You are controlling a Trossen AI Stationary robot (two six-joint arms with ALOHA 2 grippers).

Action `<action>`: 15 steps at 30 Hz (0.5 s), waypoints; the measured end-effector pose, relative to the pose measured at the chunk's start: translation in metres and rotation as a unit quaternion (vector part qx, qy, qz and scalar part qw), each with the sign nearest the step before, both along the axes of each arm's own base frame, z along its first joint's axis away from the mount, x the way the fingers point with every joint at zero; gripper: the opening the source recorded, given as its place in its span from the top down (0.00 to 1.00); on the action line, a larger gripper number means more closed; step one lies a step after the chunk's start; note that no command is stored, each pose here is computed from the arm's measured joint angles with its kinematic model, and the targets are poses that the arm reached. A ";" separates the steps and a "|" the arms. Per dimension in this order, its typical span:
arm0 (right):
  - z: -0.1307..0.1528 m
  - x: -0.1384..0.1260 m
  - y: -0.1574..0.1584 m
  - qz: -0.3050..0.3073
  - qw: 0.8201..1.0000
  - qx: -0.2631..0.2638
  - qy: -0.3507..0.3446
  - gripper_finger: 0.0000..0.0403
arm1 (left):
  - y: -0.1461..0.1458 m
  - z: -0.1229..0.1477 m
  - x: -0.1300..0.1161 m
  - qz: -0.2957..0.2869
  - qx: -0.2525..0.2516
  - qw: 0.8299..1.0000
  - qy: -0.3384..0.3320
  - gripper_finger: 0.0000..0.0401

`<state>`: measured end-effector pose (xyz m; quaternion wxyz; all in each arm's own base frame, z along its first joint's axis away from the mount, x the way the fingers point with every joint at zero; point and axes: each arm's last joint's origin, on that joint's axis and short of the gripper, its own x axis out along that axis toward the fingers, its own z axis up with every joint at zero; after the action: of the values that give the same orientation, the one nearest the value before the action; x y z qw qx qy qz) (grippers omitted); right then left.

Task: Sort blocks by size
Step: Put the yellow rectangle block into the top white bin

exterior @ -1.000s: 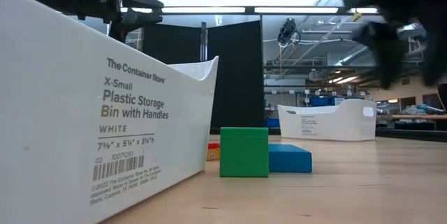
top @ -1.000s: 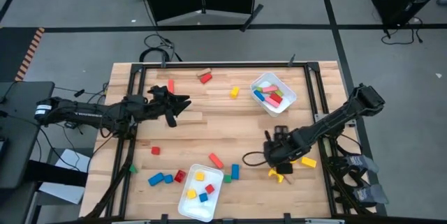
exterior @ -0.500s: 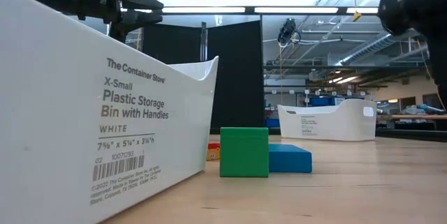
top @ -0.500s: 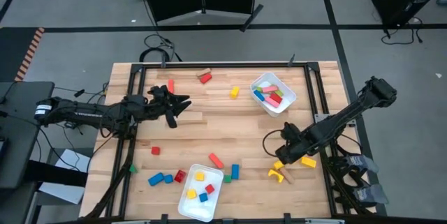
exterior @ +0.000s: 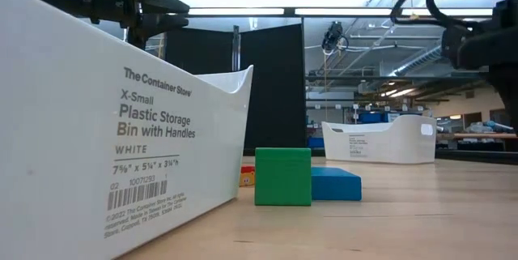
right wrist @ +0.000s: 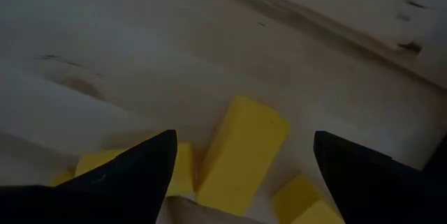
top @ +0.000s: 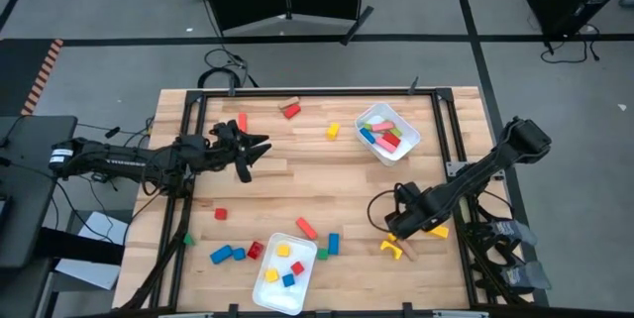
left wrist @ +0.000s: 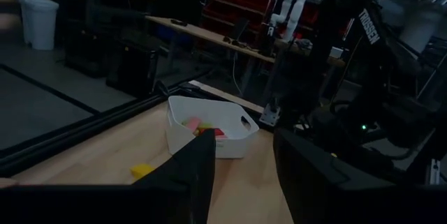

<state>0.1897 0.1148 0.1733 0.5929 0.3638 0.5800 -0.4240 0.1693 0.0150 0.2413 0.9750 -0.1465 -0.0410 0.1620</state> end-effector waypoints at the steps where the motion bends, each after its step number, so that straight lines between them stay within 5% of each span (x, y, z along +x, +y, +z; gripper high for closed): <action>1: -0.002 0.001 0.000 0.000 1.000 -0.002 0.004 0.14 | 0.000 0.000 0.000 0.000 0.001 1.000 0.000 0.62; 15: -0.030 -0.011 0.003 -0.038 0.999 -0.002 -0.010 0.20 | 0.000 0.001 0.000 0.000 0.001 1.000 -0.003 0.62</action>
<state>0.1786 0.1174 0.1435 0.5825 0.3888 0.5588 -0.4441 0.1693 0.0150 0.2419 0.9750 -0.1459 -0.0440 0.1616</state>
